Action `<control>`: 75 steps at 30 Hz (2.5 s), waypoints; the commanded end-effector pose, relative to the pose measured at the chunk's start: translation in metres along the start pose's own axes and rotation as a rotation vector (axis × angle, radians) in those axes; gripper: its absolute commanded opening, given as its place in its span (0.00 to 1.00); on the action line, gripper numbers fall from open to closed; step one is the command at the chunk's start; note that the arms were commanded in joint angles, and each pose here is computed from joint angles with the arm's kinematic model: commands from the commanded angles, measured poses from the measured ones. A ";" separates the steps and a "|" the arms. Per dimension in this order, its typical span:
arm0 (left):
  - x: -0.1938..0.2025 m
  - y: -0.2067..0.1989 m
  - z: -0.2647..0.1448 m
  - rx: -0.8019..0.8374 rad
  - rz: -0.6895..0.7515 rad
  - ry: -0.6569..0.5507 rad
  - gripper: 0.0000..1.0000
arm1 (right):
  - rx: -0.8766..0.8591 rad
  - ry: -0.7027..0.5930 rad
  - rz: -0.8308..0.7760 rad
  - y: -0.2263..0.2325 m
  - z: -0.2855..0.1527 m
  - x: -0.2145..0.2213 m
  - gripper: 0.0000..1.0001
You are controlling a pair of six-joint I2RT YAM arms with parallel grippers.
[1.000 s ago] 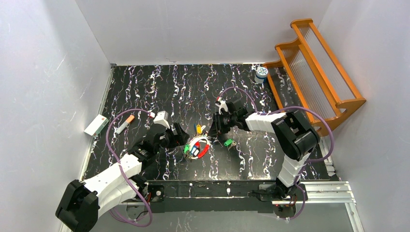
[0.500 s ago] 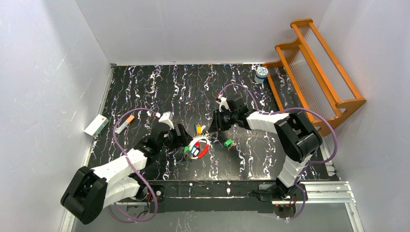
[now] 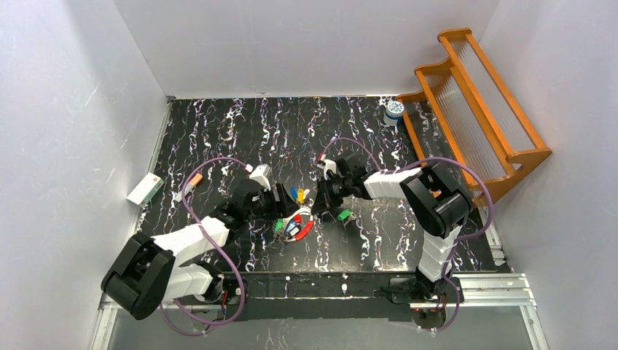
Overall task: Put the keys on the keyring
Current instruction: Adjust the keyring at the center of the board.
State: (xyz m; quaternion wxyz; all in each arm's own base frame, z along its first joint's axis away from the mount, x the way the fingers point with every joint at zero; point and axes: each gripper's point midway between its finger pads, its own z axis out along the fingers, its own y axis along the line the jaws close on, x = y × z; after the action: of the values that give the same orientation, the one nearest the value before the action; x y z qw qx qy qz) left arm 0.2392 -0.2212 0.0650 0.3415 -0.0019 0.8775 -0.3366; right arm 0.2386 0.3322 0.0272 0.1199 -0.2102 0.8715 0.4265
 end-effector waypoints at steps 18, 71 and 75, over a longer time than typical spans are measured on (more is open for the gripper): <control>-0.007 0.002 -0.013 -0.050 -0.011 -0.021 0.53 | -0.005 -0.050 -0.132 0.037 -0.018 -0.005 0.41; 0.040 0.085 -0.055 -0.408 -0.290 -0.077 0.25 | 0.251 0.137 -0.228 0.012 0.032 0.013 0.21; 0.039 0.085 -0.057 -0.408 -0.271 -0.075 0.25 | 0.271 0.157 -0.214 0.002 0.033 0.020 0.21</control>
State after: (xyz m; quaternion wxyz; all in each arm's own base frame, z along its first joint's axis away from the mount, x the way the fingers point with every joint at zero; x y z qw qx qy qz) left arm 0.2013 -0.1469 0.0320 0.3238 -0.1980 0.8941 -0.2376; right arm 0.2222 0.3712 0.0255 0.1428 -0.3185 0.8847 0.3092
